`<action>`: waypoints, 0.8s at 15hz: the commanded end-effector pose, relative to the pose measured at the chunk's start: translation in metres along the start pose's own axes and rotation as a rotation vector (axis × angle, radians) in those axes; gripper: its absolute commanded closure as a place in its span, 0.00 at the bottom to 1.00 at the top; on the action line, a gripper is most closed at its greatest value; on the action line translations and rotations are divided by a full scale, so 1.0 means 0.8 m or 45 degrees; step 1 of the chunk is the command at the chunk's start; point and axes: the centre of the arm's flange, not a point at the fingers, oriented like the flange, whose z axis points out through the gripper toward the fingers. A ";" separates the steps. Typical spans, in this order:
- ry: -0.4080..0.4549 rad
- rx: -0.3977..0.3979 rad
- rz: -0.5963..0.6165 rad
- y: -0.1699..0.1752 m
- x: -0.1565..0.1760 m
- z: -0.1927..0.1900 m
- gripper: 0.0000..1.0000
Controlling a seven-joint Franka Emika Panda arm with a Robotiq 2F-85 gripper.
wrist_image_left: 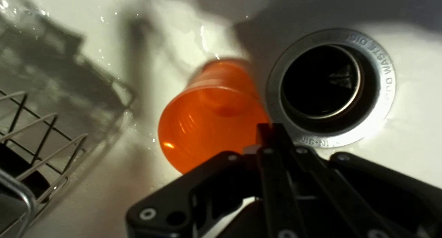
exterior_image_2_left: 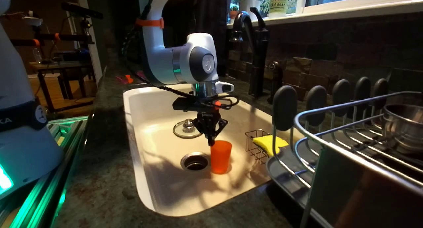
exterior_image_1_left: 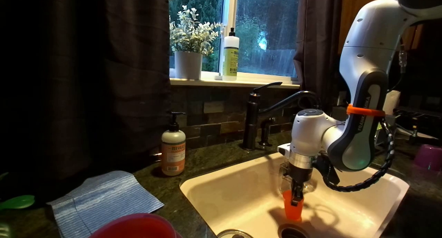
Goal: Remove the orange cup from the drying rack and put it in the sink
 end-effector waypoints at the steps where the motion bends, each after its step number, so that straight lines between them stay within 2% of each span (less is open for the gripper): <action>1: 0.003 0.033 0.092 0.000 -0.014 0.008 0.99; 12: 0.006 0.092 0.324 0.025 -0.031 0.009 0.99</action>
